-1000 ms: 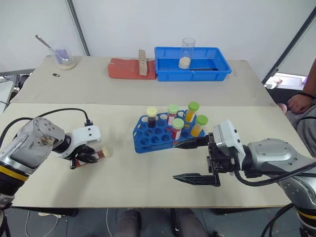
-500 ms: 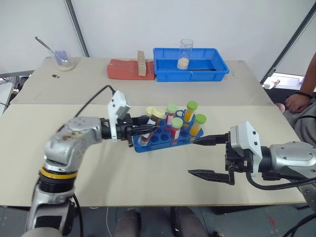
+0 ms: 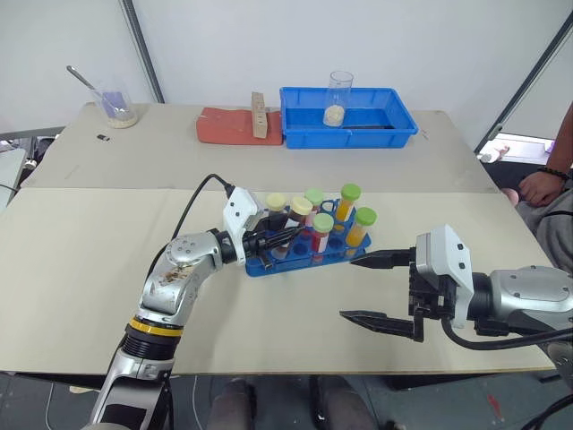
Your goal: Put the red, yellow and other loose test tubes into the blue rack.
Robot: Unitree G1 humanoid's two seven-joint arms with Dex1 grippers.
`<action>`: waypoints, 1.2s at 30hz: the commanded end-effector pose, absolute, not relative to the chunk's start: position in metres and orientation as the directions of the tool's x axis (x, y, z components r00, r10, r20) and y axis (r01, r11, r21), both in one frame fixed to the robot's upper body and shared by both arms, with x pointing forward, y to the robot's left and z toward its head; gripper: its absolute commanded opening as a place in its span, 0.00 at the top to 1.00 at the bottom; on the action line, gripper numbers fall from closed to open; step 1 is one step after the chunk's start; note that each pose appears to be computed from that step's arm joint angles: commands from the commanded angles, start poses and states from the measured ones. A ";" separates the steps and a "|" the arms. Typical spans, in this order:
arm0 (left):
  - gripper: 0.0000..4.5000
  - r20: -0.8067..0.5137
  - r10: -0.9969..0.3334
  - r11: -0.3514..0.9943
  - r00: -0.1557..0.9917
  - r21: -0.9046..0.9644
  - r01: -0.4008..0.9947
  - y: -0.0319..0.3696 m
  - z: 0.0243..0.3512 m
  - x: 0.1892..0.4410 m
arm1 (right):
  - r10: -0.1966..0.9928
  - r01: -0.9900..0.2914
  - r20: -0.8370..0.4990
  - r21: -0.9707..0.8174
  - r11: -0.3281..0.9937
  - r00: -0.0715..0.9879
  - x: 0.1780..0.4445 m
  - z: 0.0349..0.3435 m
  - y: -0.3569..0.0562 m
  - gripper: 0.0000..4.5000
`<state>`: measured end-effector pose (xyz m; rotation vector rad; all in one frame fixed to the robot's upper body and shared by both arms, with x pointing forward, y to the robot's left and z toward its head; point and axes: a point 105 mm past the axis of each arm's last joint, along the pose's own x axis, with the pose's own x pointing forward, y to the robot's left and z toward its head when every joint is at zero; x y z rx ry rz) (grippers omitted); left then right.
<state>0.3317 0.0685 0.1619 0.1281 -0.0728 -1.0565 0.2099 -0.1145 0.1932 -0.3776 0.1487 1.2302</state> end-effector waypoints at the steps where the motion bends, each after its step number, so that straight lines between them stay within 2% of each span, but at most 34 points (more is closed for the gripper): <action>1: 0.80 0.006 -0.870 0.488 0.494 0.158 0.858 0.067 0.161 0.332 | 0.887 -0.928 -0.303 -0.245 0.282 0.349 0.207 0.201 -0.114 0.00; 15: 0.80 0.029 -0.848 0.529 0.530 0.129 0.839 0.067 0.146 0.332 | 0.857 -0.894 -0.285 -0.272 0.357 0.429 0.216 0.203 -0.122 0.00; 28: 0.80 0.084 -0.783 0.621 0.617 0.157 0.768 0.081 0.139 0.332 | 0.820 -0.833 -0.225 -0.329 0.445 0.527 0.231 0.212 -0.129 0.00; 35: 0.80 0.073 -0.771 0.635 0.633 0.162 0.755 0.085 0.127 0.328 | 0.823 -0.839 -0.229 -0.319 0.440 0.519 0.232 0.213 -0.129 0.00; 36: 0.69 0.067 -0.770 0.636 0.635 0.161 0.755 0.086 0.125 0.328 | 0.824 -0.842 -0.234 -0.315 0.438 0.516 0.231 0.212 -0.129 0.00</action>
